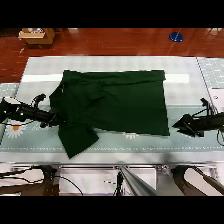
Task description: Fold the shirts.
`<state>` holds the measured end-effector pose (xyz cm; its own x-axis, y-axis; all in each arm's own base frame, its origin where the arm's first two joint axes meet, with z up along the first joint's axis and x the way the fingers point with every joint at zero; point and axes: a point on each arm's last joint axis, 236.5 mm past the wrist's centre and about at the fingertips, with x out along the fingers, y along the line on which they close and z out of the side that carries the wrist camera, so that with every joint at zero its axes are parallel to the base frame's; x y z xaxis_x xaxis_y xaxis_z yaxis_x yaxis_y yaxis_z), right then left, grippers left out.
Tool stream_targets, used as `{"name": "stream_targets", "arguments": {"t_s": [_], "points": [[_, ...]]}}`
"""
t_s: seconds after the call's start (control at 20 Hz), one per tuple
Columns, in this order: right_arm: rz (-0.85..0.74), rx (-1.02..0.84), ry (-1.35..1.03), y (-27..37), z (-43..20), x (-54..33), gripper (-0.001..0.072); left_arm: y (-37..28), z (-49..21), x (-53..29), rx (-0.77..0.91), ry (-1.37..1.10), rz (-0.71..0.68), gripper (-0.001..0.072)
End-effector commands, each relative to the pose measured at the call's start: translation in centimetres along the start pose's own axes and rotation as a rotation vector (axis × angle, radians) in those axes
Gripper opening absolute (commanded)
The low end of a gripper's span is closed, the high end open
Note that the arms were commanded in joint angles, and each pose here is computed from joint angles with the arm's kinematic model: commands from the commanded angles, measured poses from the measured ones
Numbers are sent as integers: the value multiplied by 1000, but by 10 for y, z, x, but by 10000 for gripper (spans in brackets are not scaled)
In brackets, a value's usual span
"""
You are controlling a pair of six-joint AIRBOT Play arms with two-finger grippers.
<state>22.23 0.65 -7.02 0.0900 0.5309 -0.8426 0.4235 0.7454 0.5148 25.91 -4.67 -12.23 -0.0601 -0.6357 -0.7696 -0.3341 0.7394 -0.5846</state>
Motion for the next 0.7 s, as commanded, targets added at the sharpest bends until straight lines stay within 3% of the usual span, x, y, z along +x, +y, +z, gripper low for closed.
{"name": "stream_targets", "arguments": {"t_s": [0.0,0.55,0.65], "points": [[67,45,9,4,-12,20,434,25,0,-1,34,2,103,22],[70,161,-49,-9,-12,45,432,24,-2,-1,33,9,99,22],[88,189,-51,-10,-18,55,396,24,-2,-1,33,9,99,22]]}}
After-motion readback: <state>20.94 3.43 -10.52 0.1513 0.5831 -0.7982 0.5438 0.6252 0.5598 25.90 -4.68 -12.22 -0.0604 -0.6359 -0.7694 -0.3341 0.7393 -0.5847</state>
